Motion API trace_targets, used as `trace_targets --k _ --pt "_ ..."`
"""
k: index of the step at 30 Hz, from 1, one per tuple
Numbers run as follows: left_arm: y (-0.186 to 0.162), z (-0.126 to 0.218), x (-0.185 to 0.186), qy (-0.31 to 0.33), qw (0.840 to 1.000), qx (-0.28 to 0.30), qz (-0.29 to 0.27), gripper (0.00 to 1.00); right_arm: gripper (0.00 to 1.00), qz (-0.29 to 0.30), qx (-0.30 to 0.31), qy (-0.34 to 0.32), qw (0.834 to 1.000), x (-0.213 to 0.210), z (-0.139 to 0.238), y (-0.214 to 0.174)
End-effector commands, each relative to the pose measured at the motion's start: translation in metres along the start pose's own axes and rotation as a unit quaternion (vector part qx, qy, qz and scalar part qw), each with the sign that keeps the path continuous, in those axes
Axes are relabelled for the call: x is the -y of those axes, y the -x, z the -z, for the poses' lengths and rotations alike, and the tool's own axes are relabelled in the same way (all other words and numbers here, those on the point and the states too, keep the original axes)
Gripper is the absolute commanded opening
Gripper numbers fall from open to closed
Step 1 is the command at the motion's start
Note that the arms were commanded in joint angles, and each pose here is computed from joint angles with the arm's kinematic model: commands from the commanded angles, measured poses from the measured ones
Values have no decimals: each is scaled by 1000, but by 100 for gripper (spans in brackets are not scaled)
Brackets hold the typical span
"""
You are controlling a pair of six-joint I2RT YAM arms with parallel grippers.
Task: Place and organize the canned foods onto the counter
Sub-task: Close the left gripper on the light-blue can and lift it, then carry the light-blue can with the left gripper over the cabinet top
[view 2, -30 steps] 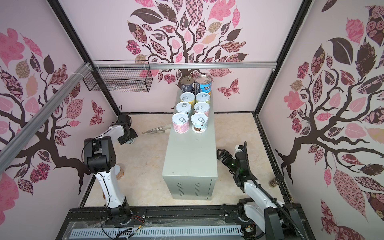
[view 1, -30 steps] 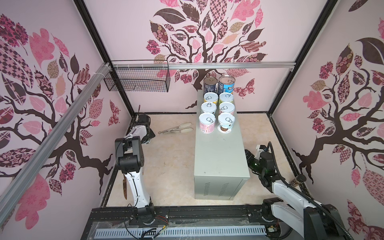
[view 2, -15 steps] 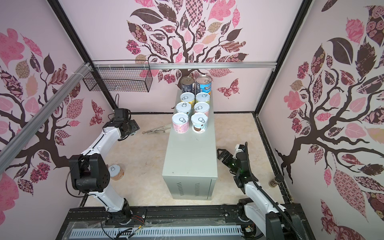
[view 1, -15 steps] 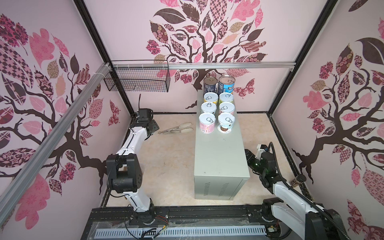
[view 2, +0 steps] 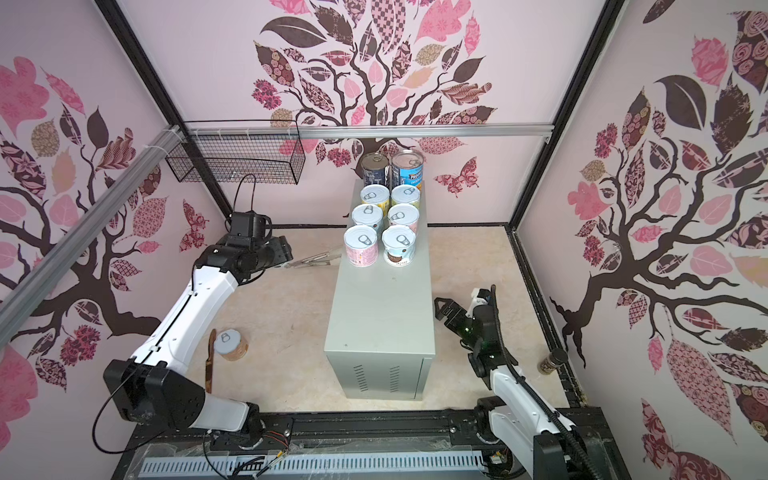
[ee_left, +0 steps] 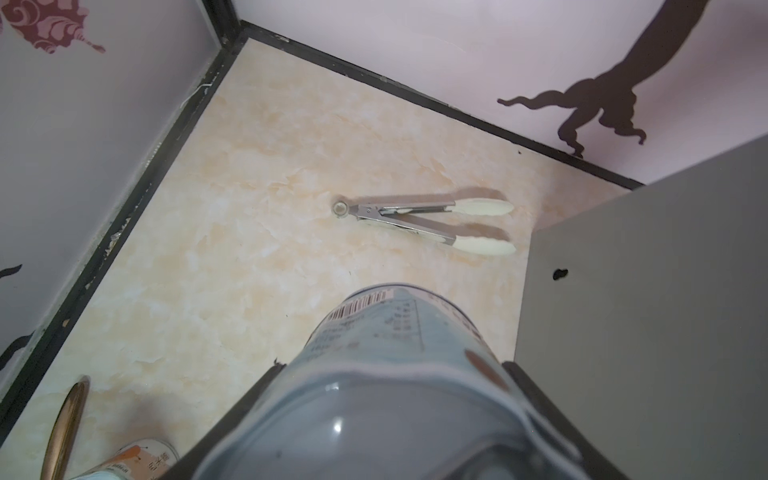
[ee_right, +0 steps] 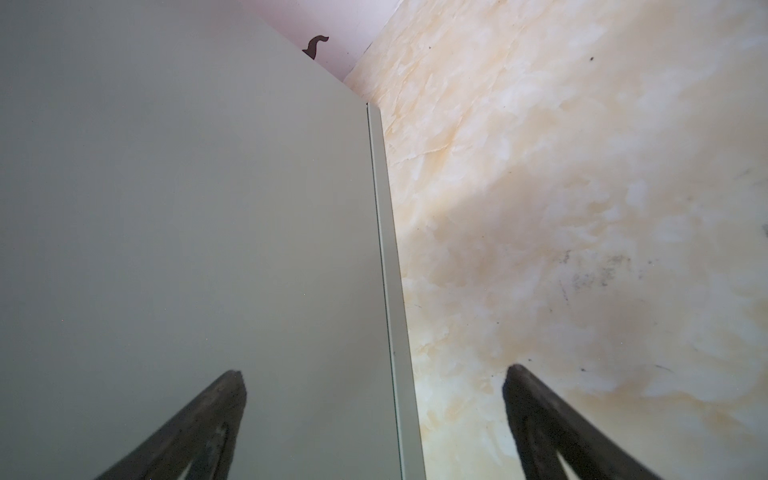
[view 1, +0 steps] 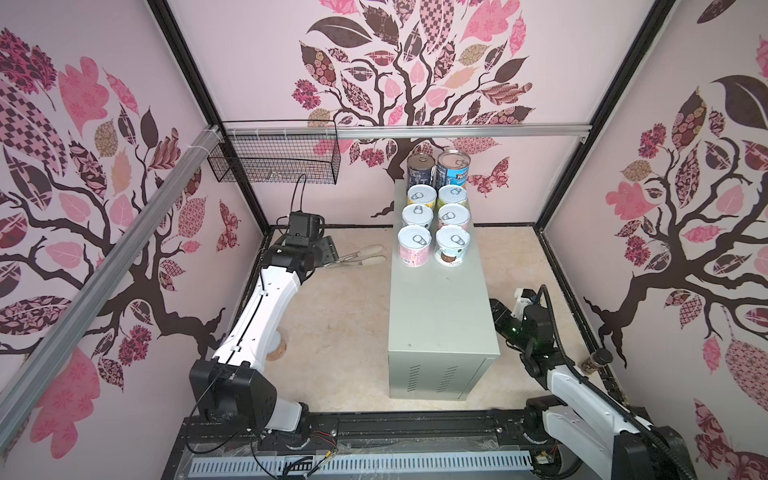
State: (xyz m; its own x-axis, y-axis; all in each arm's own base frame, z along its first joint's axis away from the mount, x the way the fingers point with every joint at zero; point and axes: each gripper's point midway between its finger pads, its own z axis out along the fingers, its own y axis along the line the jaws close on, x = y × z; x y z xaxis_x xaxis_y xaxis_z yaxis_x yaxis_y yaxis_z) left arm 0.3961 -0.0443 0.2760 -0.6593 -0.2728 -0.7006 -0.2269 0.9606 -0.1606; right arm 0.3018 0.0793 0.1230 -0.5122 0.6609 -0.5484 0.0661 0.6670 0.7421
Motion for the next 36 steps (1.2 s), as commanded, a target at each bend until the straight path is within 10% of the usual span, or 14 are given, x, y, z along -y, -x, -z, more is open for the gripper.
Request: trace_targets --k 1,24,36 --pt "29 52 15 -26 998 55 -29 59 100 12 1 4 1000 -4 2 1" --pt "-4 244 132 -258 937 69 -224 58 100 23 -1 -12 1000 2 0 1" --pt "-66 282 193 -300 890 54 -341 58 100 18 -14 -12 1000 5 -4 -5"
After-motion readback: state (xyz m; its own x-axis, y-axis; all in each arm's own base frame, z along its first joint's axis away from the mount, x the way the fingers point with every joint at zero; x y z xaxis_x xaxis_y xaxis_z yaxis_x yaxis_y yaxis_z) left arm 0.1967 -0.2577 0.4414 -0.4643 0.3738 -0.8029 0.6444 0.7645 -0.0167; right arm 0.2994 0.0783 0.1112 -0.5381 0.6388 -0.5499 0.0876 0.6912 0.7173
